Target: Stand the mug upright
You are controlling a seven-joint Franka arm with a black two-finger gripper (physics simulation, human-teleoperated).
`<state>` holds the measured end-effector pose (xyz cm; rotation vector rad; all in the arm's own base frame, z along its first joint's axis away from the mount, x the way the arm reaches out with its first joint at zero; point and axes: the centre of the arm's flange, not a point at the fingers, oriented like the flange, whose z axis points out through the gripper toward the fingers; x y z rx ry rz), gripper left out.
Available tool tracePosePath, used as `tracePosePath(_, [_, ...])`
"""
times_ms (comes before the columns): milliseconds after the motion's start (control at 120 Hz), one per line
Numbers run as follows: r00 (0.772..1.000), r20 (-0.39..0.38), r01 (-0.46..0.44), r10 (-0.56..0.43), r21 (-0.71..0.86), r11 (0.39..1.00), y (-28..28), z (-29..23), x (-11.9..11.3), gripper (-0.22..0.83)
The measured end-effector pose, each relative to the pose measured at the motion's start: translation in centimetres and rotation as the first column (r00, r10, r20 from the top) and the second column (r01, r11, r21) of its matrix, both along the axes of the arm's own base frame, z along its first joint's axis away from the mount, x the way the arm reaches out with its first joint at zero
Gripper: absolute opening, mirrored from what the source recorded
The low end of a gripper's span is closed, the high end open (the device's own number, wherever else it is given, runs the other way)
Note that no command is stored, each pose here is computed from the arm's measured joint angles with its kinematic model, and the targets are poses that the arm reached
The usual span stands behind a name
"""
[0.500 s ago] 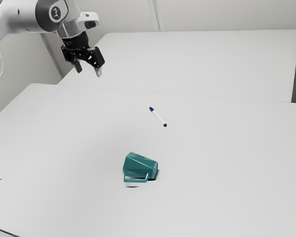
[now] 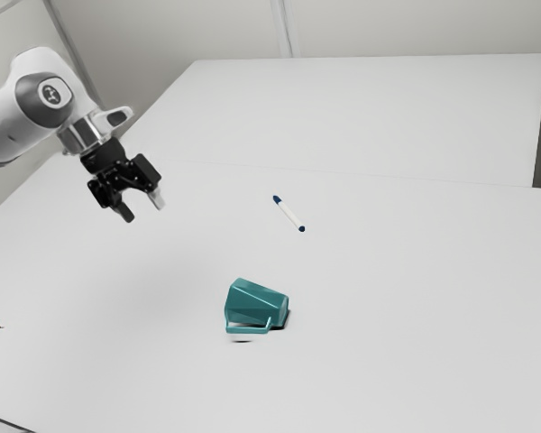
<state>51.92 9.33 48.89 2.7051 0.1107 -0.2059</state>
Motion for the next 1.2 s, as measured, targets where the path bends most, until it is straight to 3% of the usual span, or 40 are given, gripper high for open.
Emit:
tracePosePath(175, [0.992,-0.067,-0.117,0.106,-0.177,0.977,0.5,-4.9,-2.1,0.62])
tracePosePath(308, [0.988,-0.101,-0.142,0.119,-0.256,0.956,-2.4,-7.9,-2.5,0.62])
tracePosePath(600, [0.986,-0.127,-0.140,0.108,-0.278,0.950,-8.0,-12.7,-1.2,0.61])
tracePosePath(825, [0.958,-0.161,-0.276,0.237,-0.293,0.915,-4.5,-16.6,-1.4,0.62])
tracePosePath(1200, [0.965,-0.168,-0.247,0.202,-0.321,0.914,-7.6,-18.9,-0.9,0.62])
